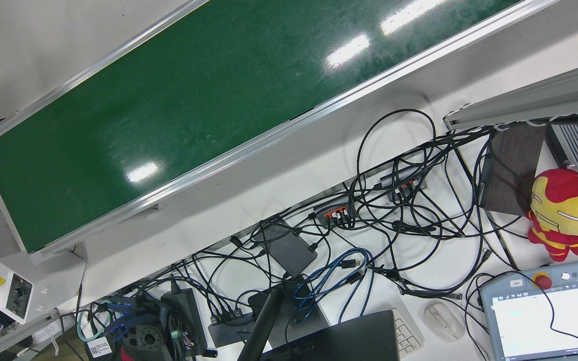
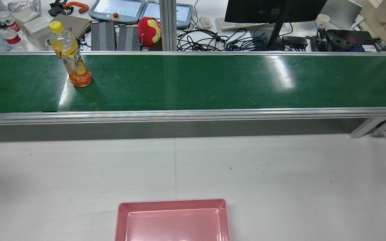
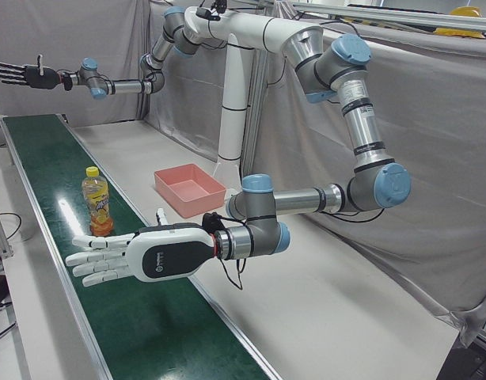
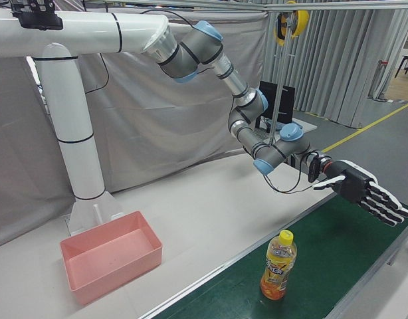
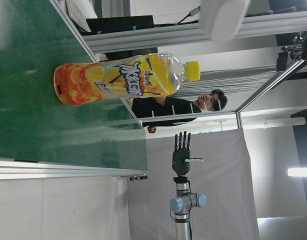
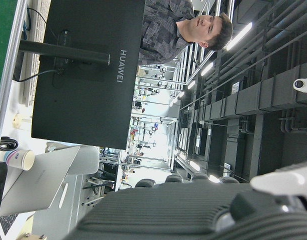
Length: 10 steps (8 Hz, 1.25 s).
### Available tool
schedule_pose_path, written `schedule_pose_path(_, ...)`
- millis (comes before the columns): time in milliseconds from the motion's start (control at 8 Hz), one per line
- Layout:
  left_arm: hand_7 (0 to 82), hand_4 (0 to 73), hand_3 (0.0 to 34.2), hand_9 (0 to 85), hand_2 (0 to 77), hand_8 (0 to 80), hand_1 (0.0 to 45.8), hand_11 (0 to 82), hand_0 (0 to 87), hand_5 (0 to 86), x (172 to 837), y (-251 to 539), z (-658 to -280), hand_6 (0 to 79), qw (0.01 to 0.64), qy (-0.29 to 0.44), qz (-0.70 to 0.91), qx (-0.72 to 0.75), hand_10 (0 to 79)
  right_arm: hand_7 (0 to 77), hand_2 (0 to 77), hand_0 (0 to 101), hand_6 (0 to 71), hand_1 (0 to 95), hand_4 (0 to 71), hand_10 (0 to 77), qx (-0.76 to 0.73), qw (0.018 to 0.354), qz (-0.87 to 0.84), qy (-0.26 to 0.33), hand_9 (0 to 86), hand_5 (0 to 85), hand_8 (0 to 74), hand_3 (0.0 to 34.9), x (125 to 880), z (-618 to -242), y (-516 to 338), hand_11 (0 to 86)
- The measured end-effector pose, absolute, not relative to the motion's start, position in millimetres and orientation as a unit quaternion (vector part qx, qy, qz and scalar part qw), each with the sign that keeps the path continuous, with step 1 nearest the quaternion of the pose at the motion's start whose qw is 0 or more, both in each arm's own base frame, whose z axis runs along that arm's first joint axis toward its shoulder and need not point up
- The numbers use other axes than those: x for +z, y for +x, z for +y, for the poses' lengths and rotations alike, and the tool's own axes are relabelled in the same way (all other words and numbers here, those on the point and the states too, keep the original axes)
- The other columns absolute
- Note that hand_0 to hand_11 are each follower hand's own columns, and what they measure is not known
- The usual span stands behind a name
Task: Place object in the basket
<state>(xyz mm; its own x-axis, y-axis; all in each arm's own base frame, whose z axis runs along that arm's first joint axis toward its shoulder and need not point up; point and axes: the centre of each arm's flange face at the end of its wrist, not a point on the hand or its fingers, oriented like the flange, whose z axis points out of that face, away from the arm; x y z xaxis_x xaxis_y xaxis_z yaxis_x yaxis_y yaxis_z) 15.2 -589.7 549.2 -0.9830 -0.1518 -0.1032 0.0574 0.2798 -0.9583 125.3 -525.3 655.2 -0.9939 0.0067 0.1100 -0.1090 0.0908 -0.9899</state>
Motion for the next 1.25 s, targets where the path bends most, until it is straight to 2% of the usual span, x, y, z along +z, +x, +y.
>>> schedule_pose_path(625,0.5,1.6,1.5,0.5,0.0,2.2,10.9,0.5,79.9,14.7,526.0,56.3,-577.7,0.0,0.119,-0.044,0.797,-0.590,0.5,0.5,0.5,0,0.0,0.0,0.0,0.0,0.673,0.043,-0.737,0.035,0.0,0.0,0.0,0.2,655.3,-525.3,125.3,0.0)
schedule_pose_path(1250,0.5,2.7,1.6,1.6,0.0,2.2,14.2,3.8,80.0,15.3,503.0,116.7,-562.1,0.0,0.124,-0.029,0.788,-0.602,0.5,0.5,0.5,0,0.0,0.0,0.0,0.0,0.673,0.043,-0.737,0.034,0.0,0.0,0.0,0.2,655.2,-525.4,125.2,0.0)
